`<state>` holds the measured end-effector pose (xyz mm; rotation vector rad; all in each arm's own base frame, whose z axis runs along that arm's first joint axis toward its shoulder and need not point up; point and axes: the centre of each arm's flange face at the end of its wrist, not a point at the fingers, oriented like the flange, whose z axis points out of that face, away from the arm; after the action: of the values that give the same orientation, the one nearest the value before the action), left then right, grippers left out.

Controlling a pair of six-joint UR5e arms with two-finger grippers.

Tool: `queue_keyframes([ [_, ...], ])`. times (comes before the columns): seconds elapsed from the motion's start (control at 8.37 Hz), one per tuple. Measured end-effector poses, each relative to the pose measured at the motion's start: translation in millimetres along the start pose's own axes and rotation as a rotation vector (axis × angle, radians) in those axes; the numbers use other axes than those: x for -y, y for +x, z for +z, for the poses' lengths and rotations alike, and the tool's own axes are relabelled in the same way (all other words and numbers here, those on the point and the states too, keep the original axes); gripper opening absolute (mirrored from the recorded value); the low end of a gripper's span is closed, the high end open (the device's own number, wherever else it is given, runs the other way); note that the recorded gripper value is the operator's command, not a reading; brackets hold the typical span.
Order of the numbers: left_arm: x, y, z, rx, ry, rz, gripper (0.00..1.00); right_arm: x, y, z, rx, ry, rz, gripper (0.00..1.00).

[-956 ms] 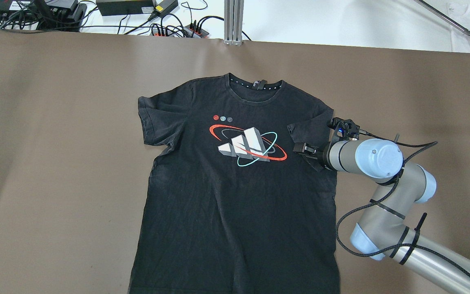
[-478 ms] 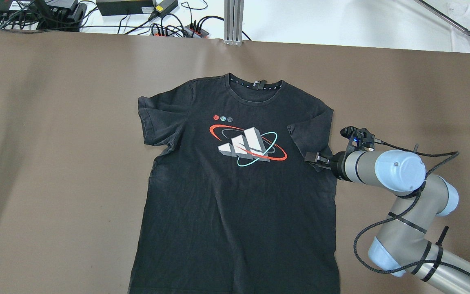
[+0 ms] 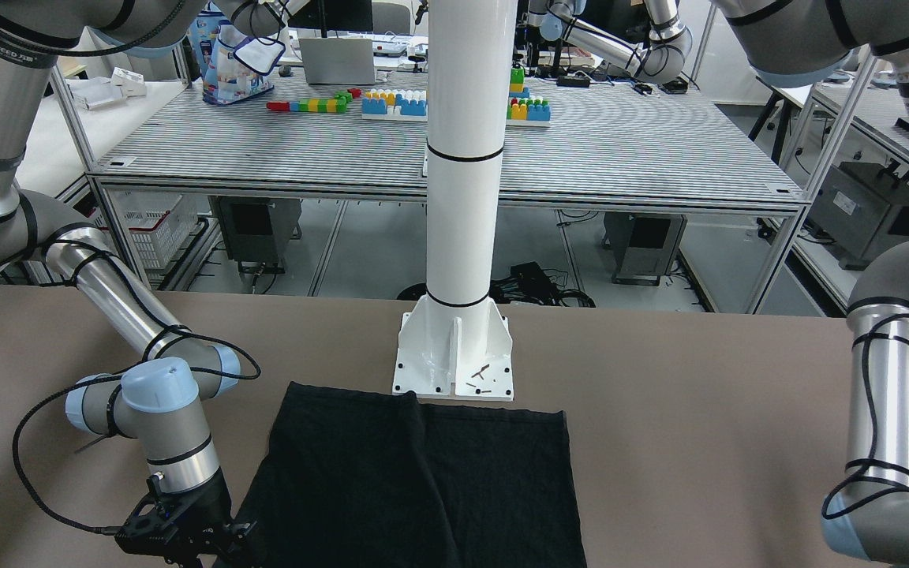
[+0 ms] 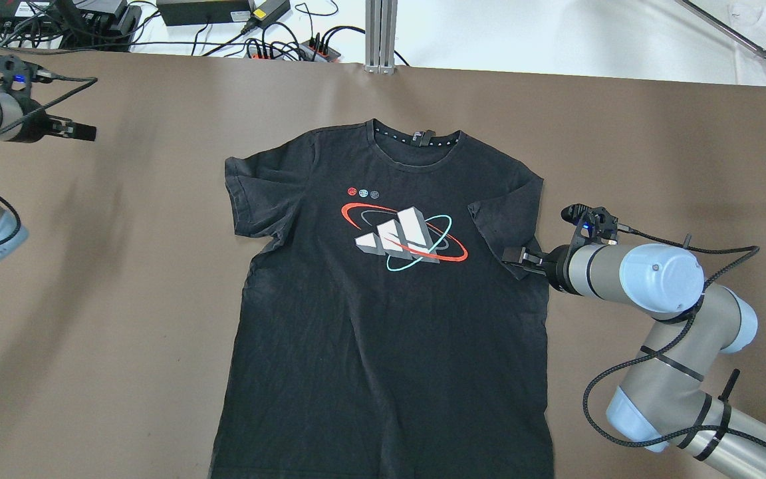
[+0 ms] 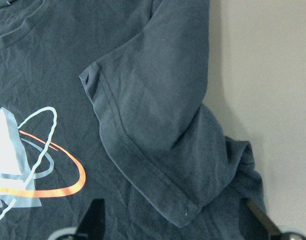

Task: Fold clothes
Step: 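Reach the left gripper to the sleeve nearest it while the right gripper holds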

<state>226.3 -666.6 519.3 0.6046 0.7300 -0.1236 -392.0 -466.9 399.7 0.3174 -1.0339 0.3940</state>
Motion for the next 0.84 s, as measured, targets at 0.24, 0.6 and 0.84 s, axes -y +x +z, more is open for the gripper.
queue_keyframes([
  [0.24,20,67,1,-0.113,-0.033,-0.1,1.0,5,2,0,-0.013,0.009,0.003,0.94],
  [0.6,35,142,3,-0.262,-0.128,-0.112,1.0,13,1,-1,-0.022,0.021,0.0,0.94],
  [0.84,30,191,8,-0.323,-0.155,-0.132,0.88,19,-2,-2,-0.023,0.028,-0.005,0.94],
])
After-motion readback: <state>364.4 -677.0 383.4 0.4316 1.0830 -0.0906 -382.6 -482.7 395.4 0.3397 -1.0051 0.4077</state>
